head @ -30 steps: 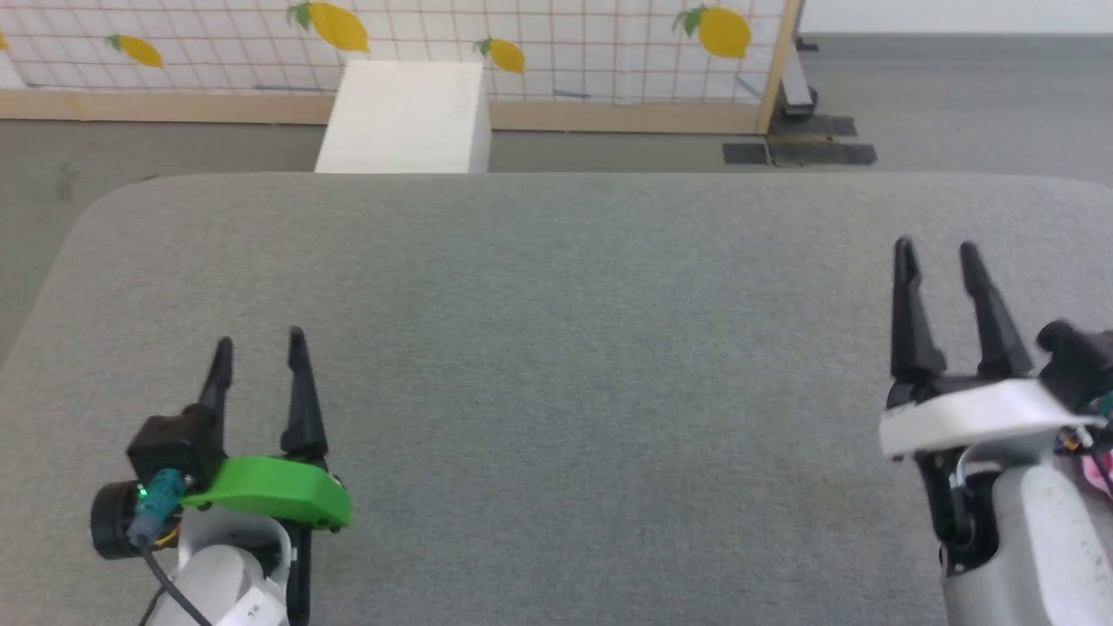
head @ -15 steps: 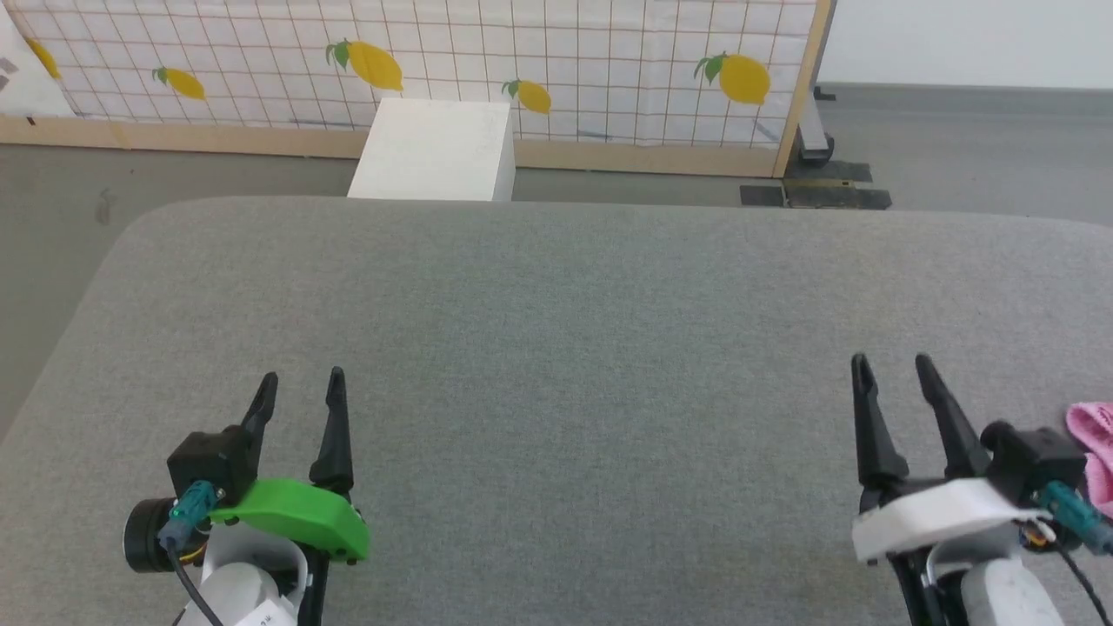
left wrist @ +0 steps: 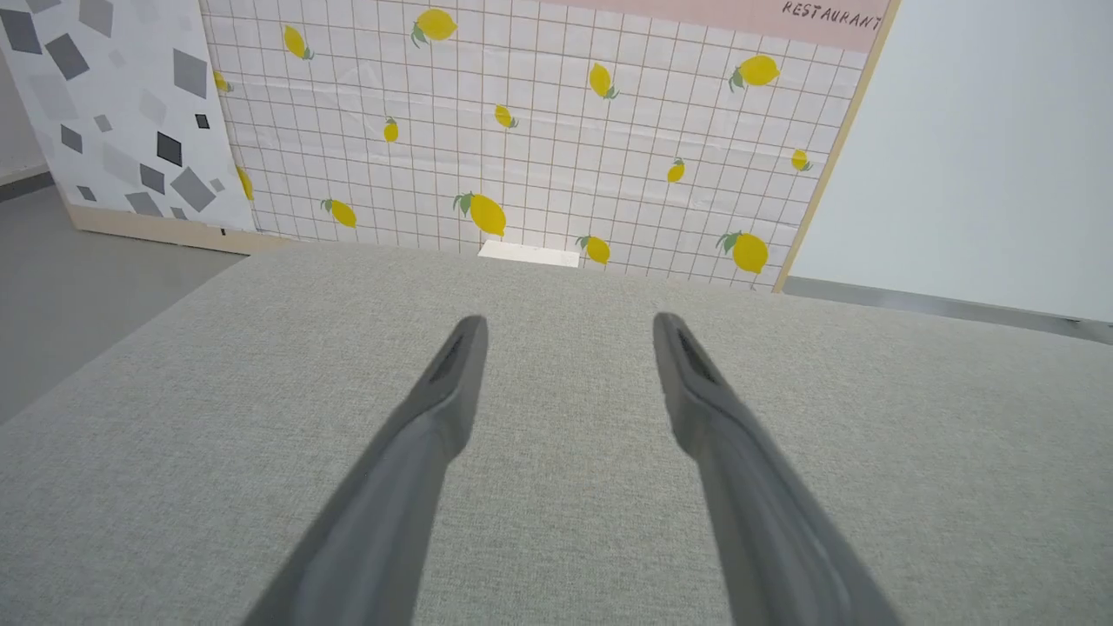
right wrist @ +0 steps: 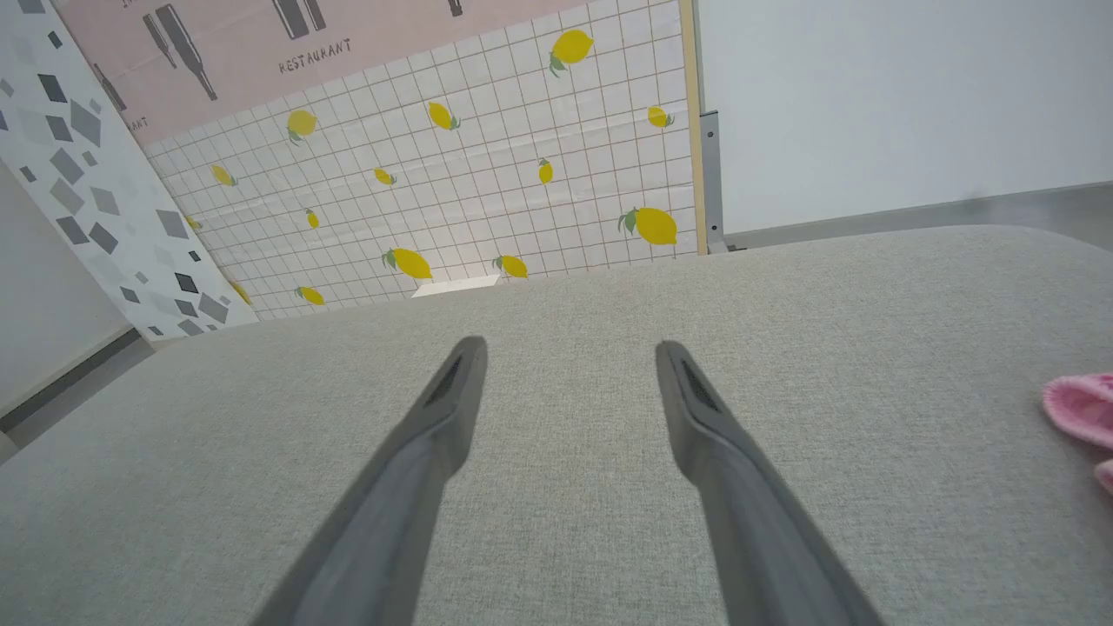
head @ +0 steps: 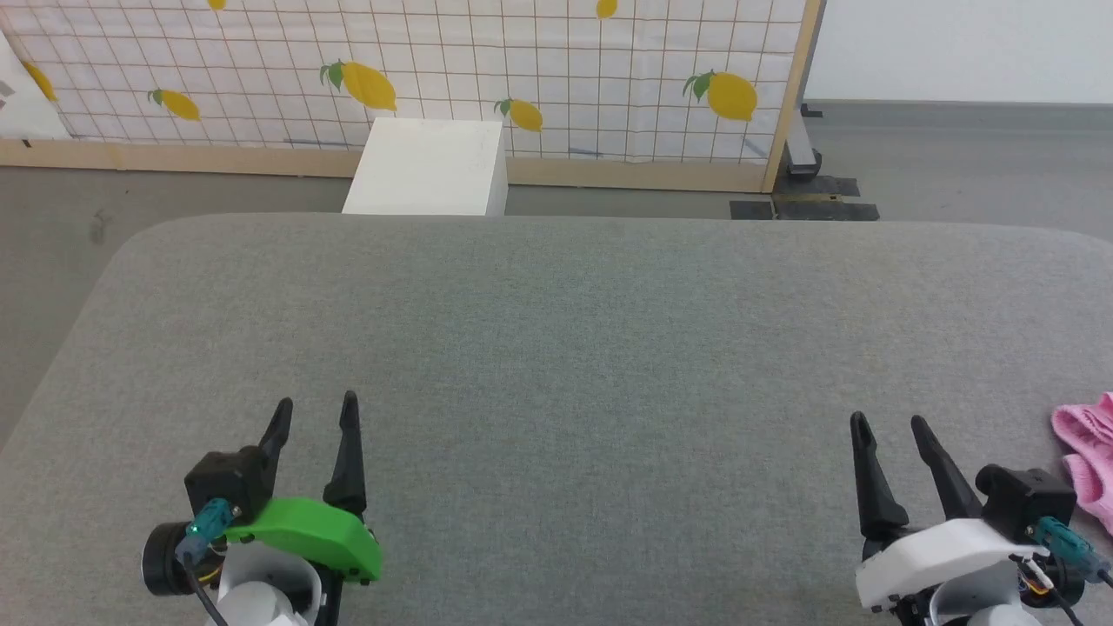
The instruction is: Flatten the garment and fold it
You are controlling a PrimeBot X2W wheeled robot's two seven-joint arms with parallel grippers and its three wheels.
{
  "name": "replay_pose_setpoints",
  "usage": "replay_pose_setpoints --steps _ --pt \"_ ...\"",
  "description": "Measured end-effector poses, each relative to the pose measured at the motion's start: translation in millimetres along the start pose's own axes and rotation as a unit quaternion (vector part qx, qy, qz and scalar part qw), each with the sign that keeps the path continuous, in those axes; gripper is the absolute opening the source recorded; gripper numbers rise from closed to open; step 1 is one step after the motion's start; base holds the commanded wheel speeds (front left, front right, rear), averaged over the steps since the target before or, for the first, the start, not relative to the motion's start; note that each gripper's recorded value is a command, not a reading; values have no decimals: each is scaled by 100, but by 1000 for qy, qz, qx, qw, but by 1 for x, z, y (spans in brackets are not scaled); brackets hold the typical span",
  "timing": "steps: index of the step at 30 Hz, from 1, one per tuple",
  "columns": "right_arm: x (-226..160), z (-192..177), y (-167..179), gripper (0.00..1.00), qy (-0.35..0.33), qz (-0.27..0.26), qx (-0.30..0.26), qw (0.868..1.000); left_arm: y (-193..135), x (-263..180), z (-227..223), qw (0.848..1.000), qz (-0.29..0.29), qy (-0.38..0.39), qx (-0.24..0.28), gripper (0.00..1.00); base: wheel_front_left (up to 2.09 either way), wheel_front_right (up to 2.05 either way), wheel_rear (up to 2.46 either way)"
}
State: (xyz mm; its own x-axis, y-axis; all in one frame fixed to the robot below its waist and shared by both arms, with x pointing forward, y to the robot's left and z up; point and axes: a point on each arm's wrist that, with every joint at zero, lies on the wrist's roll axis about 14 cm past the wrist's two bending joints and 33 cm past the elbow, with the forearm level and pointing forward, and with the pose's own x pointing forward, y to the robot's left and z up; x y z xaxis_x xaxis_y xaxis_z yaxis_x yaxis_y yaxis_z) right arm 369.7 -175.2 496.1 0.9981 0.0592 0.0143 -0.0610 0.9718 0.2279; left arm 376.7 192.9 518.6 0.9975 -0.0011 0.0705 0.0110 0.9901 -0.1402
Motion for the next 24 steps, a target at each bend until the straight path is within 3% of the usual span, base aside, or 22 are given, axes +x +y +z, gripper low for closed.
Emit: replay_pose_setpoints --steps 14,15,24 --pt "-2 -3 0 100 11 0 6 1000 -2 -3 -2 1000 -10 3 28 100 0 0 0" --pt "-2 -3 1 0 11 0 6 1000 -2 -3 -2 1000 -10 3 27 0 0 0 0" --pt "-1 -2 1 0 11 1 4 1000 -5 -2 -2 1000 -12 4 26 0 0 0 0"
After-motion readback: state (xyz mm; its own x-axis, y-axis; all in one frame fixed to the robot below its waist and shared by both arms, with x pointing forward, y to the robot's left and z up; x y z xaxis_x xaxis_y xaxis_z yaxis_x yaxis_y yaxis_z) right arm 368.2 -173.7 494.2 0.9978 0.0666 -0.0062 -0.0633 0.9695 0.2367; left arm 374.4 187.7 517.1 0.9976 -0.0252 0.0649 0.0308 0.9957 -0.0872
